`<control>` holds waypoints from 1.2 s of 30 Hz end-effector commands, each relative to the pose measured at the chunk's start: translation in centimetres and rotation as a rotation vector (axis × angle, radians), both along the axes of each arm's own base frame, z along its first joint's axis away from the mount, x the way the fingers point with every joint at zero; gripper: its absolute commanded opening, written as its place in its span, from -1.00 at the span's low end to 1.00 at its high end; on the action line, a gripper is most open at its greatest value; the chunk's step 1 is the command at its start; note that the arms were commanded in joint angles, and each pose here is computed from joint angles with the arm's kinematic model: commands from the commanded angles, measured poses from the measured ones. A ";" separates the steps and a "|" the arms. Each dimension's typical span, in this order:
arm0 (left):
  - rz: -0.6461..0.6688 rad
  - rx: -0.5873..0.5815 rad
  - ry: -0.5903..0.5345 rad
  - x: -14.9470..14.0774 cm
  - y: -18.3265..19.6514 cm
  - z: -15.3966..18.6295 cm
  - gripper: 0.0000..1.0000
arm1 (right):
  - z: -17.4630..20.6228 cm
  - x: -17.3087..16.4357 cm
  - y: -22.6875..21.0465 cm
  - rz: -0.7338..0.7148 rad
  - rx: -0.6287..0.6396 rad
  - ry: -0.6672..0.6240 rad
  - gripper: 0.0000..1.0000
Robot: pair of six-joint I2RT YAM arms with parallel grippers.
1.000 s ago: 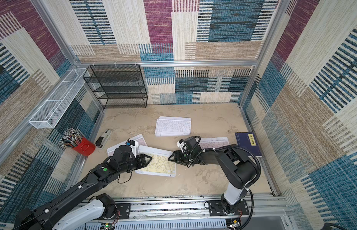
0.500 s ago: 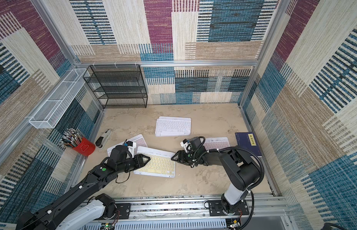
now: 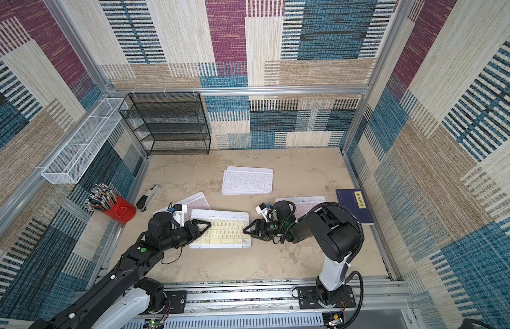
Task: Stack the numeric keypads
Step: Pick up the numeric keypad from the center of the board.
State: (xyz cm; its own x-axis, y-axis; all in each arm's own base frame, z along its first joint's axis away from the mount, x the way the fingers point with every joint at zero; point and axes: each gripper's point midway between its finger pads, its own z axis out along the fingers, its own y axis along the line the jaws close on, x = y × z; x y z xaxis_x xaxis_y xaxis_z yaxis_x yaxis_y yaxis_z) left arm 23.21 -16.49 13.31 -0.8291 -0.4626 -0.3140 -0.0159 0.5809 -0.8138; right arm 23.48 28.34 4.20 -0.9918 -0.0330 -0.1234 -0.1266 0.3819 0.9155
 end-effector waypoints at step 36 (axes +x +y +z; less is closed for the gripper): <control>-0.071 -0.123 0.004 1.6 -1.5 0.9 0.12 | 6.1 1.6 -2.1 -0.046 0.275 0.035 -1.00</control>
